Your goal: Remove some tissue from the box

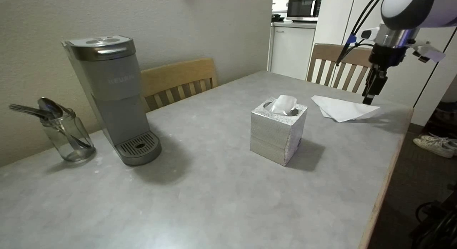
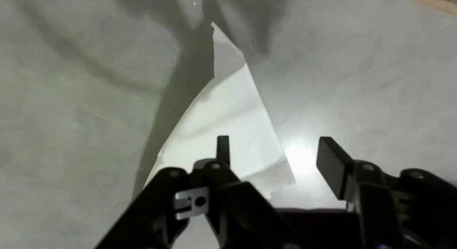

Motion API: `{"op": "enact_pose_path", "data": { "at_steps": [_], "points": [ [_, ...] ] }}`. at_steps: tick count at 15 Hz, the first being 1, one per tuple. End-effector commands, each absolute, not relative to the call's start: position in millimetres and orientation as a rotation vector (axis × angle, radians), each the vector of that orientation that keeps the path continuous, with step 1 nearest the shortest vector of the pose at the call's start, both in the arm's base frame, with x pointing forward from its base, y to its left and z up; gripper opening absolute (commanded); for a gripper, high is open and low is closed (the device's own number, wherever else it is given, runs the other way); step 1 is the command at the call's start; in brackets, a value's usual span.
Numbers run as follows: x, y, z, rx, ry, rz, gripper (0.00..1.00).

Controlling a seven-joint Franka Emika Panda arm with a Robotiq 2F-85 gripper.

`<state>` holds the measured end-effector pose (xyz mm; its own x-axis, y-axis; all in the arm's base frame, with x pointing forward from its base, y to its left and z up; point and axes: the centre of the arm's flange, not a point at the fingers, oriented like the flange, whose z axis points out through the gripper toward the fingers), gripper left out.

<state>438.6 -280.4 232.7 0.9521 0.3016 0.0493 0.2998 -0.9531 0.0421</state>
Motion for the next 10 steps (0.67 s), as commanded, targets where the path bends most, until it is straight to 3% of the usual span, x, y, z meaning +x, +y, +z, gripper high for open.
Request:
{"op": "enact_pose_path", "data": {
  "at_steps": [1,3,10],
  "points": [
    [428.2,-262.0,305.1,3.064,0.452,0.166,0.95],
    [432.5,-249.3,339.5,3.051,0.45,0.219,1.0],
    [441.0,-245.1,353.6,3.049,0.433,0.265,1.0]
  ]
}}
